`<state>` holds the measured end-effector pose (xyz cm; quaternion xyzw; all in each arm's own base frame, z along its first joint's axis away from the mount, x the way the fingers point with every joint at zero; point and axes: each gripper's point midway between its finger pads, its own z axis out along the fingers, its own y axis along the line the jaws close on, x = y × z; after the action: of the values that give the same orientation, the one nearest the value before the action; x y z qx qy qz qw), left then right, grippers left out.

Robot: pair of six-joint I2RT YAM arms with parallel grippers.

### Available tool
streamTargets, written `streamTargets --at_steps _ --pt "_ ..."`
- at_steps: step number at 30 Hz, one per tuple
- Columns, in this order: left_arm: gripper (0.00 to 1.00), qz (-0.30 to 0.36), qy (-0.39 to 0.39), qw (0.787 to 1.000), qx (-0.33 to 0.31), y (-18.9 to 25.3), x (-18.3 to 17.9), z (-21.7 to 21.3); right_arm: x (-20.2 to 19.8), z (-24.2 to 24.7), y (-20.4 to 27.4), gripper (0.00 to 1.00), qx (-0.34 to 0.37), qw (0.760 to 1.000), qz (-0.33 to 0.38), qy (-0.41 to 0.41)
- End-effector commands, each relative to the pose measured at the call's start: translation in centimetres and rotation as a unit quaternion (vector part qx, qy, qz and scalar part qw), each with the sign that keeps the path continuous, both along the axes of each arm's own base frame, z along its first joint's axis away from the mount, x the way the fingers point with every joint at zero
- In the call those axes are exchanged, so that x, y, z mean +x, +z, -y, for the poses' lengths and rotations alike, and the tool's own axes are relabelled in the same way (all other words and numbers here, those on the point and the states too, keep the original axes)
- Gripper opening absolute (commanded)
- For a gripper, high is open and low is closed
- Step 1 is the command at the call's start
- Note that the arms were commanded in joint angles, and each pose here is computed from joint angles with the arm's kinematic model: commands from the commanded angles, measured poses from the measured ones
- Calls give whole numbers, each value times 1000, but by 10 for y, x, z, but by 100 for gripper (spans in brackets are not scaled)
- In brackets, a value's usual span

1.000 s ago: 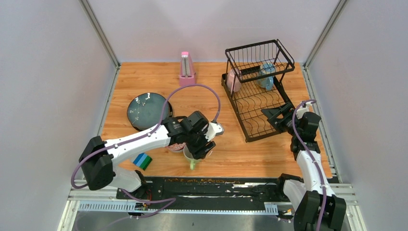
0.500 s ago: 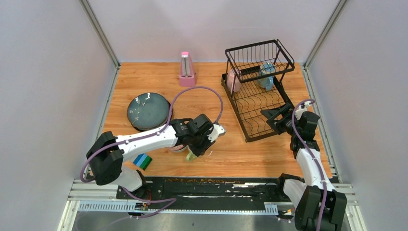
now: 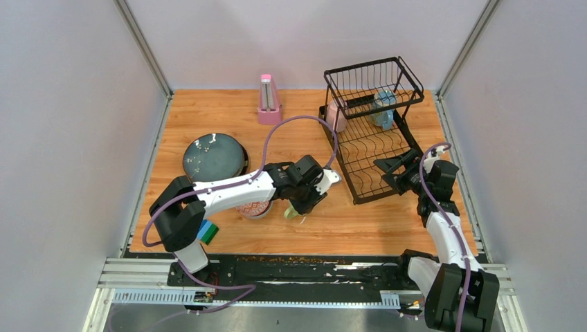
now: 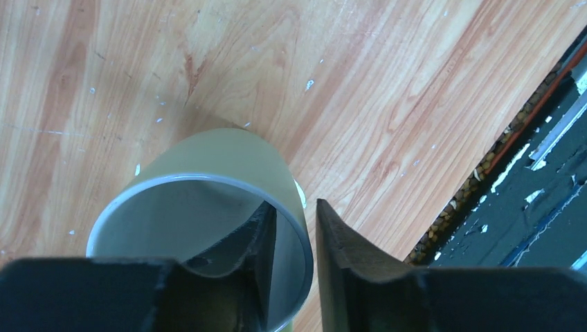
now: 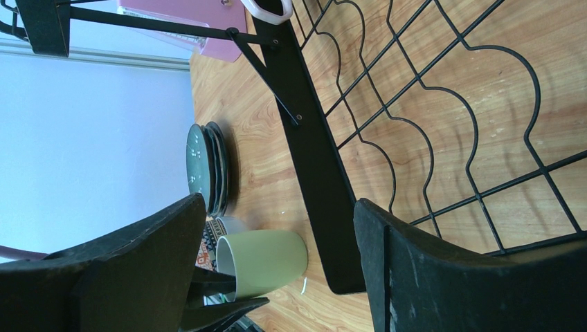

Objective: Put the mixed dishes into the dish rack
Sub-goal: Pick up the cup at the center of the board.

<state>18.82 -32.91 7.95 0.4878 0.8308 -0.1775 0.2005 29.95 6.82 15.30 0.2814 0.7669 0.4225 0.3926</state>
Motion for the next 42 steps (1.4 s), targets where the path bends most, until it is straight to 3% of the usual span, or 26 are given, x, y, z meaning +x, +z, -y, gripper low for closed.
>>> streamTargets --at_steps 1,5,12,14,19,23,31,38,42 --pt "39 19 -4 1000 -11 6 8 7 4 -1 16 79 0 1000 23 7" --pt "40 18 -3 1000 -7 4 7 4 4 -1 15 79 -1 1000 22 7" --pt "30 25 -4 999 -20 13 9 9 6 -1 12 79 5 1000 12 7" --pt "20 25 -5 999 -22 15 10 10 7 0 11 79 -1 1000 14 4" --pt "13 27 -5 999 -26 18 11 12 7 1 11 79 -4 1000 16 5" --pt "0 34 -5 999 -37 26 11 13 6 0 10 79 -3 1000 15 5" --pt "0 76 7 994 -73 51 19 13 5 -2 13 79 2 1000 16 9" --pt "0 132 49 979 -146 86 30 10 2 -1 34 83 -14 998 65 9" --pt "0 140 73 963 -218 113 35 8 1 4 46 91 -22 996 85 -17"
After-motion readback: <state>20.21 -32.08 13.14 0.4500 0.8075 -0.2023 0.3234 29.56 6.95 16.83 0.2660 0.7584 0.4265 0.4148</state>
